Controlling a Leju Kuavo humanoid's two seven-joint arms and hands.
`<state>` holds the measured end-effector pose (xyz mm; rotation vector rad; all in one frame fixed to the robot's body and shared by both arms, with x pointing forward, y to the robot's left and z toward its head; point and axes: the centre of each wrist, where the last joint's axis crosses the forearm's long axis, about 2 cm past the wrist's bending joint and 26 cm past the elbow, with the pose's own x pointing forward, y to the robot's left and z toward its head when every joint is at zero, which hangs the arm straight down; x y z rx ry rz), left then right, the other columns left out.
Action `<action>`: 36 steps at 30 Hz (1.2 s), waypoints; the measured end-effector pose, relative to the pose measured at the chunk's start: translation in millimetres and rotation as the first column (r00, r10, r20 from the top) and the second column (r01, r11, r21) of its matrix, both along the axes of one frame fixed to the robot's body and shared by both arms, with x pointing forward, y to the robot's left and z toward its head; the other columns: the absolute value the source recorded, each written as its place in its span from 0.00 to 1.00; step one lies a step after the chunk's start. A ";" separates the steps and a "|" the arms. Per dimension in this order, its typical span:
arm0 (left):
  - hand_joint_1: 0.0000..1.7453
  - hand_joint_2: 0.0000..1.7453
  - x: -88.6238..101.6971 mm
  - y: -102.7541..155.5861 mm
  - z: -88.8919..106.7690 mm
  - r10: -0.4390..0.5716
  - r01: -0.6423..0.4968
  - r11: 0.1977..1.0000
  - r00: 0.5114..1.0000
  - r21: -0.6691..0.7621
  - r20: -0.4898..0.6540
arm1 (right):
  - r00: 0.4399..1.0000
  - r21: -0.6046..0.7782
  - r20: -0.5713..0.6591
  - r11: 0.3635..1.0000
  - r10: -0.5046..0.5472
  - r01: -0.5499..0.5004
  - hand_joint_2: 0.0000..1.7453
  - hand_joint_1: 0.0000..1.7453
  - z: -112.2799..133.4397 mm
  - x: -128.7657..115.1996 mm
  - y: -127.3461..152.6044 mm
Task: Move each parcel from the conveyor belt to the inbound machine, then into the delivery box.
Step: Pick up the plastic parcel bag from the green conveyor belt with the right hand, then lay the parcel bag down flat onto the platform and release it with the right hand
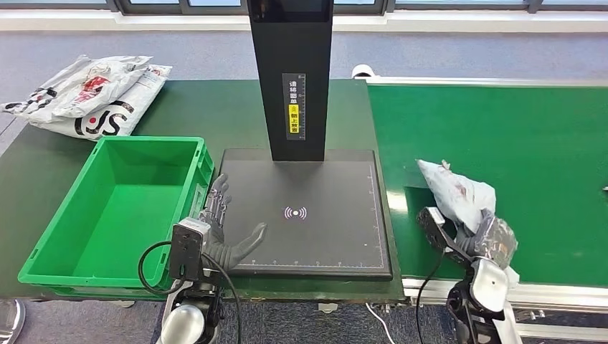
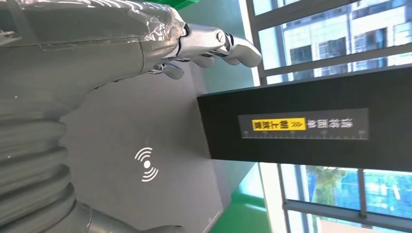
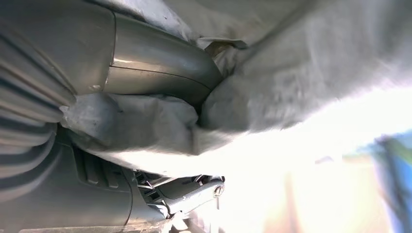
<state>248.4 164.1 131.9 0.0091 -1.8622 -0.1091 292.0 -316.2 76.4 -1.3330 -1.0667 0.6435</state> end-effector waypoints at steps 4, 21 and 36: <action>0.00 1.00 1.4 0.1 0.4 0.006 -0.006 1.000 1.000 -0.010 0.020 | 0.930 -0.012 0.338 0.988 0.148 -0.153 1.00 1.00 51.4 5.5 21.1; 0.00 1.00 36.6 -3.8 9.9 -0.029 0.032 0.999 0.996 -0.033 0.081 | 0.620 -0.134 0.516 0.770 0.592 -0.624 1.00 1.00 125.1 12.2 120.2; 0.00 1.00 48.1 1.7 8.6 -0.034 0.037 0.999 0.996 -0.026 0.084 | 0.726 -0.178 0.146 0.740 0.672 -0.649 1.00 0.81 67.5 40.3 133.3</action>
